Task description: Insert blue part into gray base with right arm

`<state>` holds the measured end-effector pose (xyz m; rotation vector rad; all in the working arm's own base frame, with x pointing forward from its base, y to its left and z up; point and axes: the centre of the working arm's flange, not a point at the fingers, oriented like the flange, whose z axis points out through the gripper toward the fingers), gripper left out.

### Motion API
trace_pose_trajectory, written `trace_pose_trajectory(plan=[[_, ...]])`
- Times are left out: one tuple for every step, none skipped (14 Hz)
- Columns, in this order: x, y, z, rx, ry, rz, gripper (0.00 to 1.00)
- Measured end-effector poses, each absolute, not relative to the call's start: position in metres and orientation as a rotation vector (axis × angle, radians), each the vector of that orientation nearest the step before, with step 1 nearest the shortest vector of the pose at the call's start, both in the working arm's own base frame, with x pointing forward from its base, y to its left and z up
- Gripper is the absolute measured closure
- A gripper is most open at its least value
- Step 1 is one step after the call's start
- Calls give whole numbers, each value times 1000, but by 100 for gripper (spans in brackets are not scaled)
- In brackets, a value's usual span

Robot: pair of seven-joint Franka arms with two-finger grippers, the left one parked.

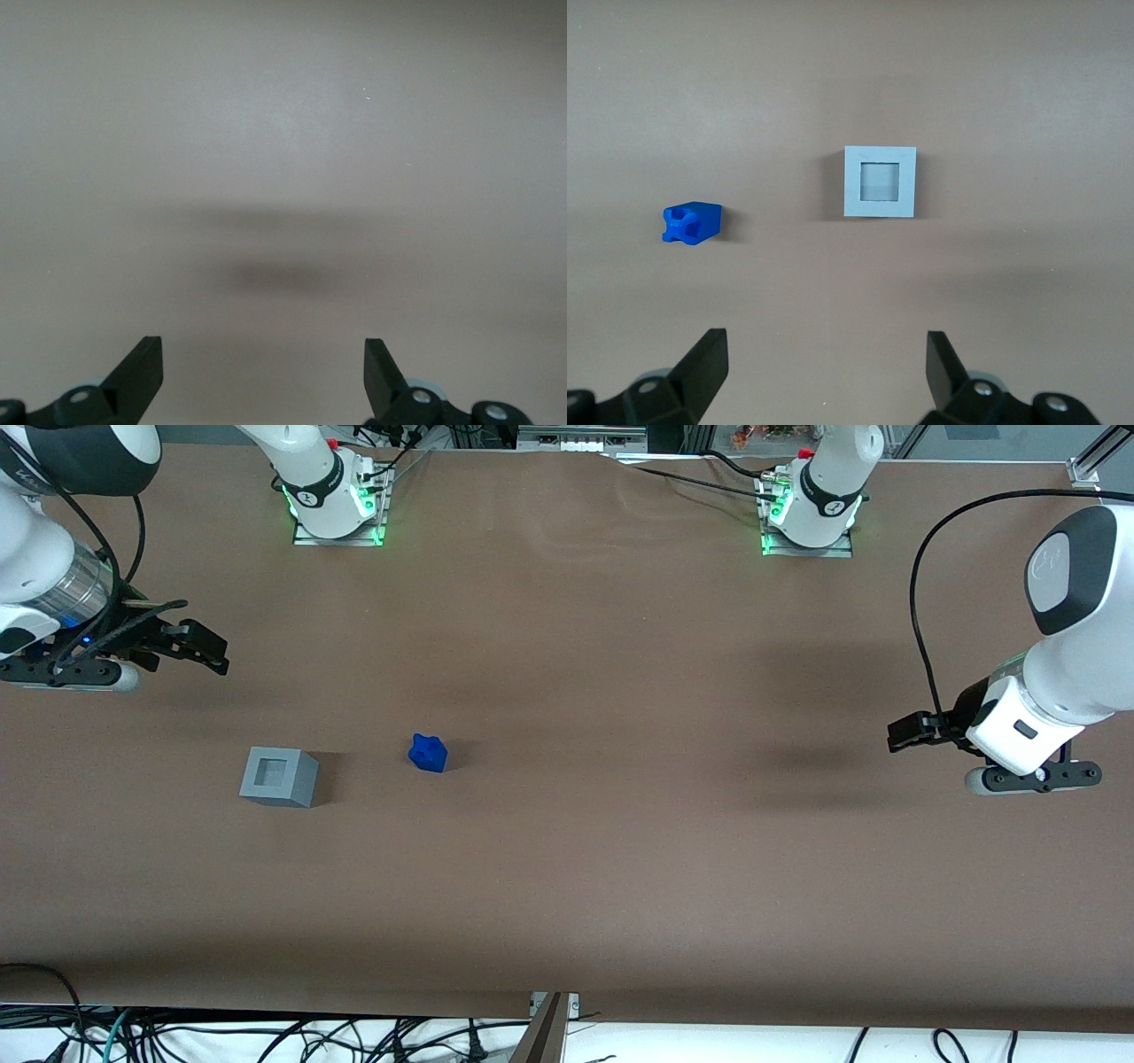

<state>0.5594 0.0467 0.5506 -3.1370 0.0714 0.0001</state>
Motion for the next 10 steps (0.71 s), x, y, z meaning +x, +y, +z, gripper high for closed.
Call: trace_pose_trajectory(plan=[[559,46,551,-3137,72,1,1],[559,47,551,-3138,75,9,1],[558,47,550,-3138,75,16,1],[558,47,550,-3138,75,18,1],[558,47,550,-3138,75,19,1],[558,47,550,-3139,75,25,1],[557,47,549,-3140,75,34,1],[556,47,549,-3141,75,50,1],[554,47,547,-3143,76,78,1],[553,46,546,-3143,77,97,1]])
